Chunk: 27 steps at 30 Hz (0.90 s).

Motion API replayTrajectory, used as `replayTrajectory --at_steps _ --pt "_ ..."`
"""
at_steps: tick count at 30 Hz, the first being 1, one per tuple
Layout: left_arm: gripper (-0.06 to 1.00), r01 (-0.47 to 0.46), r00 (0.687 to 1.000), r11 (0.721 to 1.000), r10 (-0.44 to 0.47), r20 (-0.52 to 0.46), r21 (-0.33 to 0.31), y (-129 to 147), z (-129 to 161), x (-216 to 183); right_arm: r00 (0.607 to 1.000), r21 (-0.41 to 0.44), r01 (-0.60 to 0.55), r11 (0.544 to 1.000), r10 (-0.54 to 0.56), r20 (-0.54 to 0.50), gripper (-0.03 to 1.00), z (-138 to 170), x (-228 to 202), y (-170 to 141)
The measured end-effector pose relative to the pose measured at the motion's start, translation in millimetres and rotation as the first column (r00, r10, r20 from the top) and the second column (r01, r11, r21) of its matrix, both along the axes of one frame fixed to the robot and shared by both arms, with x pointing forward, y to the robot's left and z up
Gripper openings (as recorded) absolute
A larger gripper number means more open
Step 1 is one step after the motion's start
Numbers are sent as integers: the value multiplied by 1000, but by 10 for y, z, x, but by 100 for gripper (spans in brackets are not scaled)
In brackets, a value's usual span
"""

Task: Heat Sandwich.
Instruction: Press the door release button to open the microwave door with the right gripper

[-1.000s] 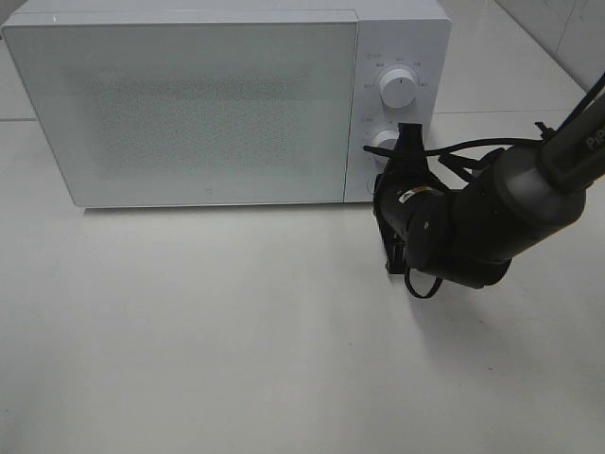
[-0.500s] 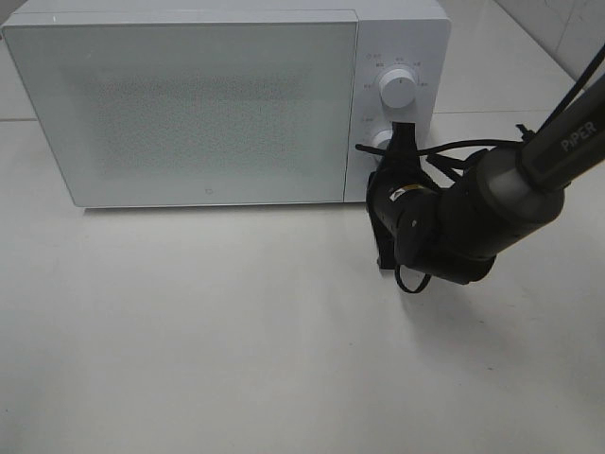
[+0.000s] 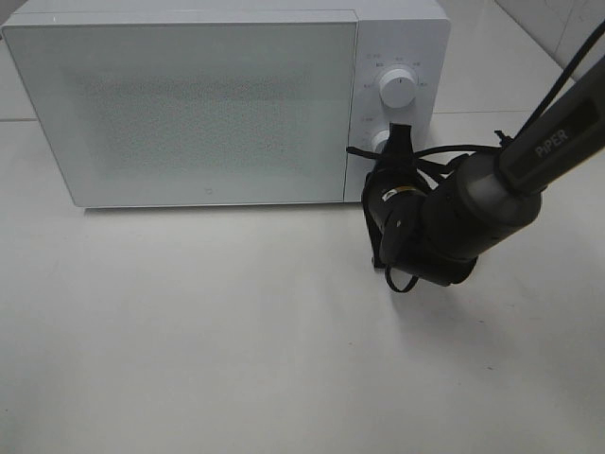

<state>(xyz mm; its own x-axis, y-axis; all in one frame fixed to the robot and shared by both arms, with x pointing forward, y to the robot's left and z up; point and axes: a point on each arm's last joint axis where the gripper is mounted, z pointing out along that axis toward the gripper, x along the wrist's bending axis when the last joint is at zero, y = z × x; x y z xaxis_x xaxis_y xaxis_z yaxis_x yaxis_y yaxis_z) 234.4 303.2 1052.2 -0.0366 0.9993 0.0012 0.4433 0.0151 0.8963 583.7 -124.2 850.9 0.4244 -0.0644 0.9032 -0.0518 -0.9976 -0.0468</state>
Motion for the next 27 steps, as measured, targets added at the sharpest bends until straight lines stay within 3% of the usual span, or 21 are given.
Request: replayTrajectory --at_steps 12,27 --pt "99 0 1000 1000 0 1 0 0 0 -2 998 -14 68 998 -68 -14 1 -48 121 85" --pt "99 0 1000 1000 0 1 0 0 0 -2 997 -33 65 997 -66 -28 1 -43 129 102"
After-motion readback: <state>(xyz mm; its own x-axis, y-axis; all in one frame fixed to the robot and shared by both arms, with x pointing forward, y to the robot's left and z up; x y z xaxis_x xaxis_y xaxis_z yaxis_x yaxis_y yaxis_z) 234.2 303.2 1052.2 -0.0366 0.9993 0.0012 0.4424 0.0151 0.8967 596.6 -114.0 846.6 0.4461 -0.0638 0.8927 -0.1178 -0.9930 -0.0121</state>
